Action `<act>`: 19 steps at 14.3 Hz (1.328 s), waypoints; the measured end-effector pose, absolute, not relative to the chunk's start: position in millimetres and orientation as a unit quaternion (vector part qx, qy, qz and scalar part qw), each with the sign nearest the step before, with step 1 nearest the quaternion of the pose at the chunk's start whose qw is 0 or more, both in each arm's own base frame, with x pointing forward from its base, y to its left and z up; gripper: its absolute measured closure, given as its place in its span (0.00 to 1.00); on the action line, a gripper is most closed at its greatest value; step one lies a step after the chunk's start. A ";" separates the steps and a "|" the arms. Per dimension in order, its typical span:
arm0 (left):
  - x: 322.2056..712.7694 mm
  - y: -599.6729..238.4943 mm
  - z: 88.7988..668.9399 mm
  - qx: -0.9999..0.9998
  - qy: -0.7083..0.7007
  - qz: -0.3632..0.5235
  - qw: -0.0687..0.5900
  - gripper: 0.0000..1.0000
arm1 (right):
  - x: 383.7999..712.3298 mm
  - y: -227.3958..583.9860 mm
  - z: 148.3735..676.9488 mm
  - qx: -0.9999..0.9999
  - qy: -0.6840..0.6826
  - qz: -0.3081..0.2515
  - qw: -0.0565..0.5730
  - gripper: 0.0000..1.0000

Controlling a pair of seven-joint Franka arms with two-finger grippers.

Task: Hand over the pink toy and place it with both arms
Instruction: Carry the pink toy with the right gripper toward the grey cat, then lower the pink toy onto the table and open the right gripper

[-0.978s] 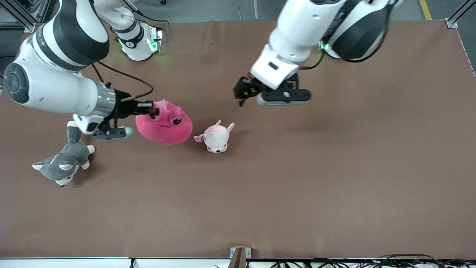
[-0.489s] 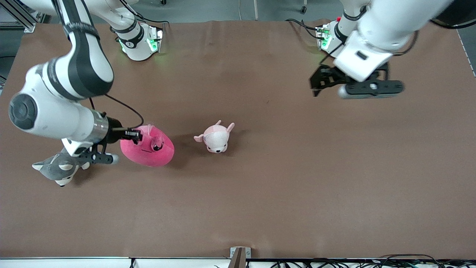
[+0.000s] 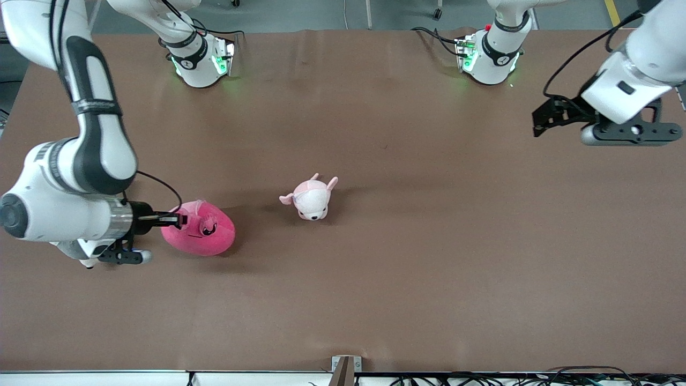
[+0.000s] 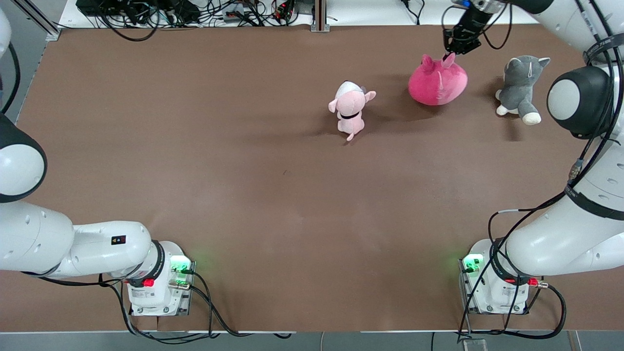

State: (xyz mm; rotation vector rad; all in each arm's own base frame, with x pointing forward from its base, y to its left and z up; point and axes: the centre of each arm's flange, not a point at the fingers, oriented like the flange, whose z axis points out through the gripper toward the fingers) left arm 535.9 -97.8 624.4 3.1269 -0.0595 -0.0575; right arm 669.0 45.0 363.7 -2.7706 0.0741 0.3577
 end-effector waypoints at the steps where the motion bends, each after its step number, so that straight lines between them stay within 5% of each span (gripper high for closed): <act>1: 538.3 -82.1 625.7 1.000 -0.020 -0.015 0.008 0.00 | 666.7 31.7 358.7 -0.971 0.016 0.137 0.194 0.90; 4: 543.6 -37.6 632.0 1.000 -0.024 -0.001 0.009 0.00 | 655.2 12.5 350.4 -0.956 -0.020 0.174 0.235 0.90; 17: 571.4 -24.0 652.2 0.998 -0.033 0.055 0.008 0.00 | 657.7 -15.0 283.2 -0.925 -0.091 0.167 0.329 0.90; 19: 571.3 -26.2 653.0 0.998 -0.035 0.056 0.008 0.00 | 661.9 -15.0 289.8 -0.926 -0.096 0.159 0.328 0.76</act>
